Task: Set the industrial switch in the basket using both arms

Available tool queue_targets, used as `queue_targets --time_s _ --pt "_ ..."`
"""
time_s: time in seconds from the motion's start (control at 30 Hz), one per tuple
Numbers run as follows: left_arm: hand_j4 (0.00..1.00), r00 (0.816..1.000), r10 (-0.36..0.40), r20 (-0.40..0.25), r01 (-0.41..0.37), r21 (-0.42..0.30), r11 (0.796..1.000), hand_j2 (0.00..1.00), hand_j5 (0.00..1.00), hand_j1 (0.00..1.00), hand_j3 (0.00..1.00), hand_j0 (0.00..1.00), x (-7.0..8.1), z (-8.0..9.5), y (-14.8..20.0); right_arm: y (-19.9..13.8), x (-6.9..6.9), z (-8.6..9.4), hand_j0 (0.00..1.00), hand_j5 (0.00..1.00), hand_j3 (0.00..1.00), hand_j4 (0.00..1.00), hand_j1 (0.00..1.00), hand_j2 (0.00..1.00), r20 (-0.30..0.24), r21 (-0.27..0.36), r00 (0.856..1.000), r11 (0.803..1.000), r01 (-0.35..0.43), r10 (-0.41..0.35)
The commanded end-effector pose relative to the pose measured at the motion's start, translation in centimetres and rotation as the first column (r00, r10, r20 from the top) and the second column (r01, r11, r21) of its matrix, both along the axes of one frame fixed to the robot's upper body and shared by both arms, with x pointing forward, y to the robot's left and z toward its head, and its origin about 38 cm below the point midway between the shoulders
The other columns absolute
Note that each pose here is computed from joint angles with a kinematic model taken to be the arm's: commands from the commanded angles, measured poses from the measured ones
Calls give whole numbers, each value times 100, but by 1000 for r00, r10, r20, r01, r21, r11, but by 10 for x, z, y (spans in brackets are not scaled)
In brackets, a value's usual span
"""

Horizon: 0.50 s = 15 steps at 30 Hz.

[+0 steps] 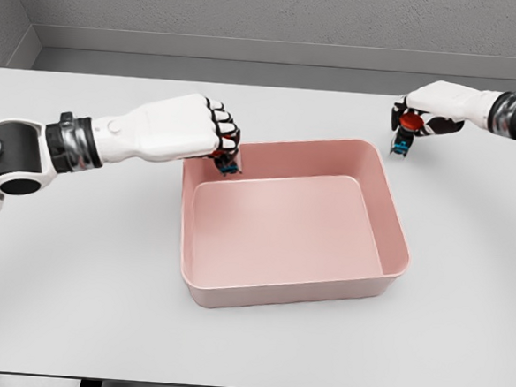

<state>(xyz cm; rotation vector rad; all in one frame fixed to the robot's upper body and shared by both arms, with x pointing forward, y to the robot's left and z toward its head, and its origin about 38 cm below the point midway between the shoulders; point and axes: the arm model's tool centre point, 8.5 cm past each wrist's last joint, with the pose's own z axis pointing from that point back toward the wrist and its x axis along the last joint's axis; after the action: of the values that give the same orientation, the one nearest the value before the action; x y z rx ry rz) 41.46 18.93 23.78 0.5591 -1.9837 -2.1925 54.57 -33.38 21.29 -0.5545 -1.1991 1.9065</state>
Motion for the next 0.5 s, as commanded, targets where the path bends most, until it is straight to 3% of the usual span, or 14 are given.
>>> queue_targets --time_s 0.0,0.13,0.3,0.47 --pt "33 1000 -23 2 23 -13 1000 33 33 33 33 33 -5 3 -7 -4 -2 6 45 45 45 45 45 45 7 15 1000 1000 -15 14" --pt "33 998 -48 -40 49 23 999 33 33 33 33 33 -17 -13 -13 -8 -4 12 45 45 45 45 45 45 16 25 999 999 -34 34" --pt "33 997 -68 -48 68 12 998 33 33 33 33 33 -20 -17 -25 -20 -5 23 45 45 45 45 45 45 40 39 999 999 -12 11" --pt "33 995 -78 -57 79 17 997 33 33 33 33 33 -21 -19 -33 -16 -9 33 45 45 45 45 45 45 61 39 997 998 -44 42"
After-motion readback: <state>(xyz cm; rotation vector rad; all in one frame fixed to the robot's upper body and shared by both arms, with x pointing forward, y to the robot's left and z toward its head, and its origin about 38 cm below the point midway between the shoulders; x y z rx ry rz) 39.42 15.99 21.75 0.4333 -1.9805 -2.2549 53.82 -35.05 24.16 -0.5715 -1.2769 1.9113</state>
